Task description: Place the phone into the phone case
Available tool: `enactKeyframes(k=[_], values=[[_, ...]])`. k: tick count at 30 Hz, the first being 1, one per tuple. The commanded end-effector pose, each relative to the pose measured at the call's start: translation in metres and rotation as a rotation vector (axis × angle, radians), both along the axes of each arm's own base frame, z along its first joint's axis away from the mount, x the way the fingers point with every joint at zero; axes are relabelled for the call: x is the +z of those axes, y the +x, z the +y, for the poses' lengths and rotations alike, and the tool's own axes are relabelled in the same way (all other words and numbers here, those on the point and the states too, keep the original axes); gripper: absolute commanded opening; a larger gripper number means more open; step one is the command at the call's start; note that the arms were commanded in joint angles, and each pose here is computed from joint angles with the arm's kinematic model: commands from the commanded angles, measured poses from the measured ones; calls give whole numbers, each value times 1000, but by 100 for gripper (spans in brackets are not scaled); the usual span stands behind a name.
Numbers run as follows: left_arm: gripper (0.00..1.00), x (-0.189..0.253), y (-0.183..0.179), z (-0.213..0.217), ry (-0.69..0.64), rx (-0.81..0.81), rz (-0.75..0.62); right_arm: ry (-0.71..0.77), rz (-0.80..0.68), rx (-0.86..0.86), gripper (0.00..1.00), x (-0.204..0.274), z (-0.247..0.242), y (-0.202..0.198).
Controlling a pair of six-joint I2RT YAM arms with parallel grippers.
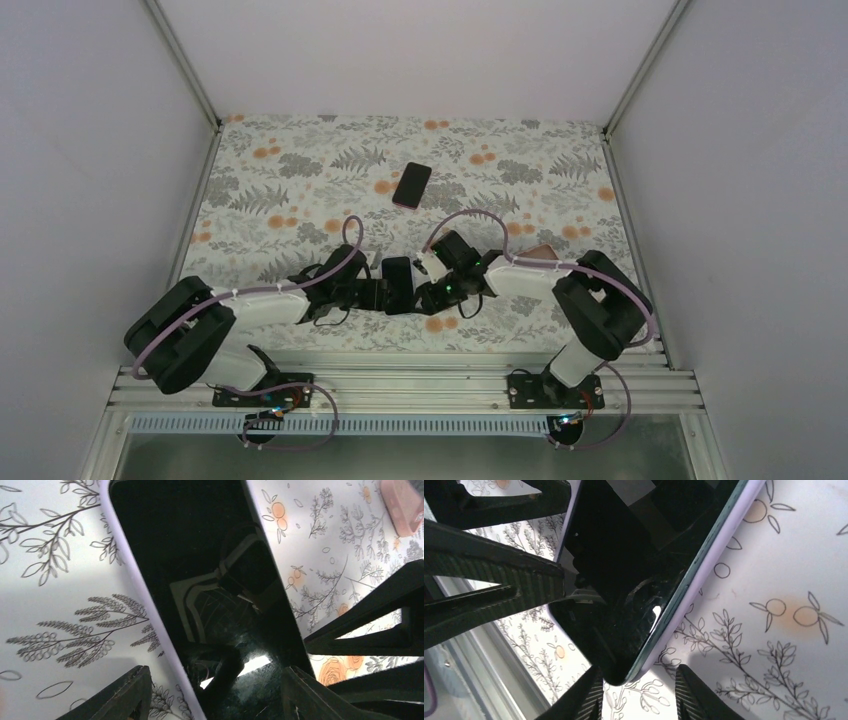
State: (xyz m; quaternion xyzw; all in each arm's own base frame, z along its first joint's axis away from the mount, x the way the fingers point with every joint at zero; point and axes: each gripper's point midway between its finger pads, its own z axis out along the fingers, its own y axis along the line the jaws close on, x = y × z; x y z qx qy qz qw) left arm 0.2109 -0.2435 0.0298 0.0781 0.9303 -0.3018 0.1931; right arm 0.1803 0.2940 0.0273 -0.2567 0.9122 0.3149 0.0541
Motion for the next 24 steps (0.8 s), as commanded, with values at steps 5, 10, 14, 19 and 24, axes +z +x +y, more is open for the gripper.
enactKeyframes(k=[5, 10, 14, 19, 24], values=[[58, -22, -15, 6, 46, -5, 77, -61, 12, -24, 20, -22, -2, 8], [55, -25, -16, 7, 53, -6, 84, -127, 18, -43, 14, -35, -11, 9], [53, -26, -15, 7, 58, -5, 85, -229, 18, -68, 12, -51, -25, 10], [53, -25, -13, 10, 69, 16, 73, -260, -10, -80, 11, -49, -26, 15], [55, -20, -6, 23, 90, 61, 54, -220, -95, -107, 18, -14, -19, 31]])
